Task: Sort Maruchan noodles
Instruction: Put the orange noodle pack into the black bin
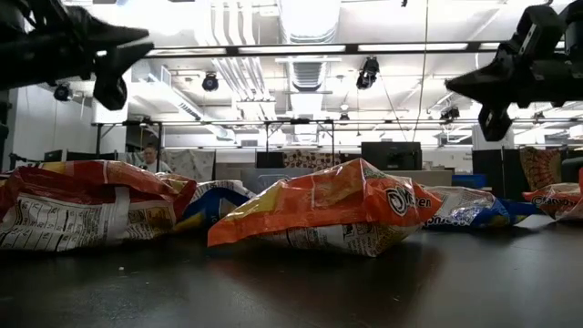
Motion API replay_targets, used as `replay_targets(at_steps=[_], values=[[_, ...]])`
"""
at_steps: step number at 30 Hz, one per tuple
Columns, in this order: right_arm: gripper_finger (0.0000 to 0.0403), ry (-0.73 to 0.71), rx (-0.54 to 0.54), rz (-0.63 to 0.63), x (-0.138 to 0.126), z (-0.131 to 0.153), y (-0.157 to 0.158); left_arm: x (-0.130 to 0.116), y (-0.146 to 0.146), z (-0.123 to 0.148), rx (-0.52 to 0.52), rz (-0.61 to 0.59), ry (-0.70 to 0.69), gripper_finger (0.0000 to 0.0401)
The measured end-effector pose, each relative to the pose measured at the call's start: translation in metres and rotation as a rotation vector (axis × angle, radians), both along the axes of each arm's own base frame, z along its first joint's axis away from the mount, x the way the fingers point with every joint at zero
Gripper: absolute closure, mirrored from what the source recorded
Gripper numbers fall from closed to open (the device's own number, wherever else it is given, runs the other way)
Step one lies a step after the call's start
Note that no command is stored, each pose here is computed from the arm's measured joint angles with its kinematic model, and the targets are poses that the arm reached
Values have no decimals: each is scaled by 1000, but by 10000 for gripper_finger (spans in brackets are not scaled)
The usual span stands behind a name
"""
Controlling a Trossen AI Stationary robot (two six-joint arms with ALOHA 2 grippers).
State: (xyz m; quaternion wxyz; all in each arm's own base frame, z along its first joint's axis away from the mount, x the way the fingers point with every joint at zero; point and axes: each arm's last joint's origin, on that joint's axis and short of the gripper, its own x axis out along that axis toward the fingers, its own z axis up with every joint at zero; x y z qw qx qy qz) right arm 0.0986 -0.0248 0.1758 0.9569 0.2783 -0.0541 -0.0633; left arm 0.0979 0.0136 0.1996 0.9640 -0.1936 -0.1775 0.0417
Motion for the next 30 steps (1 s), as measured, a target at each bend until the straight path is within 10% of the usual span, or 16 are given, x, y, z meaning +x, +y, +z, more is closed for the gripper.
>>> replay_targets(at_steps=[10, 30], values=[[394, -139, -35, -13, 10, 20, -3, 6, 1, 10, -68, -14, -109, 326], [394, 540, 67, -253, 78, 48, -46, 56, 9, 17, -102, 65, 244, 326]])
